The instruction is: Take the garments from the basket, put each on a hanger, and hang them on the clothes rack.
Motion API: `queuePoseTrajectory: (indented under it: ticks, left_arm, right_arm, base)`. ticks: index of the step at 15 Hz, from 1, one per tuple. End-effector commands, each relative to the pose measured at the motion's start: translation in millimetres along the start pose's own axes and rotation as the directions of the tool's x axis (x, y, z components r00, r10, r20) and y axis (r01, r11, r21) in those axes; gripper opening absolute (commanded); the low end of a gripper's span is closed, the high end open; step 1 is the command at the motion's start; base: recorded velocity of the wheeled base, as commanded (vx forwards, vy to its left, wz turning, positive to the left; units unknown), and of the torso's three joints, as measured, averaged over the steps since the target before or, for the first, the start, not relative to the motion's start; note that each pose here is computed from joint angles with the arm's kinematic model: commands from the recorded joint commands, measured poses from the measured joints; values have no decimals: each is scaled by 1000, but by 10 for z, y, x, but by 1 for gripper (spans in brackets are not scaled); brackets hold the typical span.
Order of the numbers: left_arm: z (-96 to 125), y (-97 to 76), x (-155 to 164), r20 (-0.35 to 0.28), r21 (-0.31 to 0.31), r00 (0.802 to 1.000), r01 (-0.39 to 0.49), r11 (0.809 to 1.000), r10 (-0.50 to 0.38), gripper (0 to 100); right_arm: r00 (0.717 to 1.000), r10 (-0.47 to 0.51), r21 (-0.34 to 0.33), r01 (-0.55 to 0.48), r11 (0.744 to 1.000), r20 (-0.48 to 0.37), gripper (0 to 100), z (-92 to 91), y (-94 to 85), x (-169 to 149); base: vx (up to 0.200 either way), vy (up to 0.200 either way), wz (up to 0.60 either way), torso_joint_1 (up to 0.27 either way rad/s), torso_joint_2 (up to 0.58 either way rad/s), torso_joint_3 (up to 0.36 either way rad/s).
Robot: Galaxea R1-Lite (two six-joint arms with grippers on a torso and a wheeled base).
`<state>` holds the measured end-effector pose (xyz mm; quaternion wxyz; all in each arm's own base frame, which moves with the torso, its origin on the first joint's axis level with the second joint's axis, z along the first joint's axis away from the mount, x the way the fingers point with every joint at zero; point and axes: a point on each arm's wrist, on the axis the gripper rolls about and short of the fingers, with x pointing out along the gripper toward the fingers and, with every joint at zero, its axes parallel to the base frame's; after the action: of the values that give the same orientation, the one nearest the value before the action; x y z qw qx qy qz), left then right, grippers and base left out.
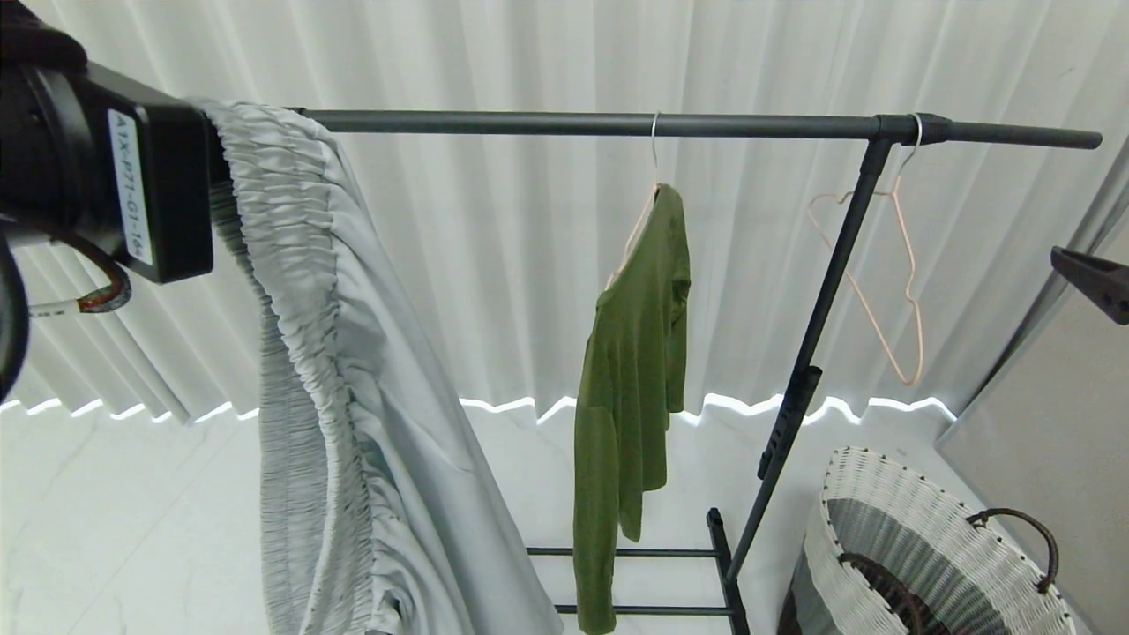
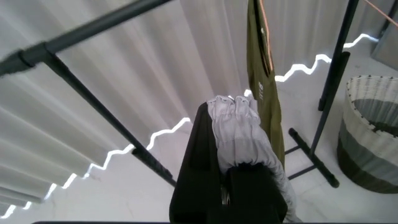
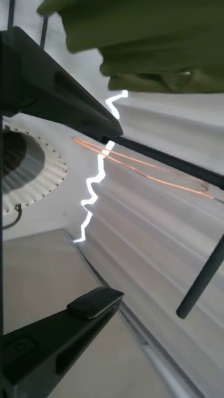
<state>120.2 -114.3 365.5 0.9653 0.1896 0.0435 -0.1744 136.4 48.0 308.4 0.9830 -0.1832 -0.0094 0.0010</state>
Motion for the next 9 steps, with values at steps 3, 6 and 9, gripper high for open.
queuePoseTrajectory:
  ticks: [3, 6, 9]
  left_arm:
    - [-24, 35, -66, 12, -3, 1000, -8, 1000, 8, 0]
    - [-113, 66, -12, -29, 5, 999, -43, 999, 43, 0]
    - [-142, 116, -7, -42, 2, 996, -74, 997, 74, 0]
  right_arm:
    - [995, 20, 38, -16, 999, -101, 100, -87, 42, 81]
    - [941, 110, 162, -59, 985, -321, 100, -194, 82, 20]
    - [929, 100, 222, -20, 975, -357, 100, -237, 99, 93]
  base:
    - [0, 0, 0, 147, -354, -207]
    - [0, 0, 0, 28, -57, -34]
    - [0, 0, 0, 0, 0, 0]
